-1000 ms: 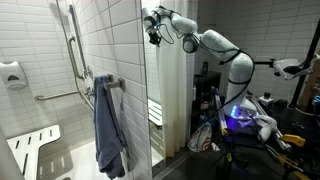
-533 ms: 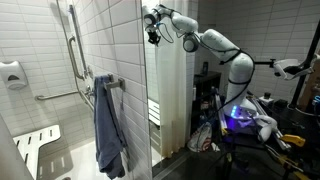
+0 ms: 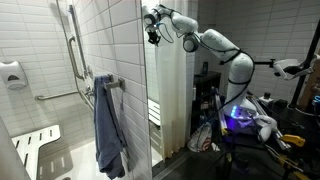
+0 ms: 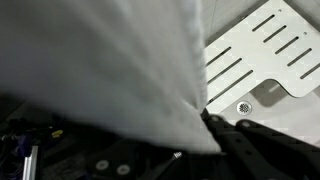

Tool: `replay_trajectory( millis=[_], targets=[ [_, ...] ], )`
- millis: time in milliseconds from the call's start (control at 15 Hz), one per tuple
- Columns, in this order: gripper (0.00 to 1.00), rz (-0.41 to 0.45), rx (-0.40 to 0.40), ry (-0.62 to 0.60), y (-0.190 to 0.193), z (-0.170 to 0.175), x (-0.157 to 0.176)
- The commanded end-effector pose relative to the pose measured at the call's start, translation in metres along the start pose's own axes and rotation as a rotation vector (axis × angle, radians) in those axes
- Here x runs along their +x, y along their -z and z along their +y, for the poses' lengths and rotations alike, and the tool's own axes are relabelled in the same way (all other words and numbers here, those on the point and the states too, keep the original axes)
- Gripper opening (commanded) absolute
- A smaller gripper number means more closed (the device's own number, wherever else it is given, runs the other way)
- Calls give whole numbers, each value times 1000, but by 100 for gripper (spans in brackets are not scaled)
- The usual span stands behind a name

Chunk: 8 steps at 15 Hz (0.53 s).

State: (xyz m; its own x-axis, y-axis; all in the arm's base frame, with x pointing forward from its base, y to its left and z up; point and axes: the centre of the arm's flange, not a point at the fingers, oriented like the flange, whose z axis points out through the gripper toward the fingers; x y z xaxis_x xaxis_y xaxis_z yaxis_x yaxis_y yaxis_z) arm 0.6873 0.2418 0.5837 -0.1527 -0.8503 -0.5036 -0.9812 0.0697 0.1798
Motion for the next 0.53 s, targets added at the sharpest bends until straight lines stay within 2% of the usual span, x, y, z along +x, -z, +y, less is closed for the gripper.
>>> replay_trajectory(
  millis=[0, 467],
  targets=[
    [1, -3, 7, -8, 3, -4, 1],
    [1, -3, 142, -70, 30, -26, 21]
  ],
)
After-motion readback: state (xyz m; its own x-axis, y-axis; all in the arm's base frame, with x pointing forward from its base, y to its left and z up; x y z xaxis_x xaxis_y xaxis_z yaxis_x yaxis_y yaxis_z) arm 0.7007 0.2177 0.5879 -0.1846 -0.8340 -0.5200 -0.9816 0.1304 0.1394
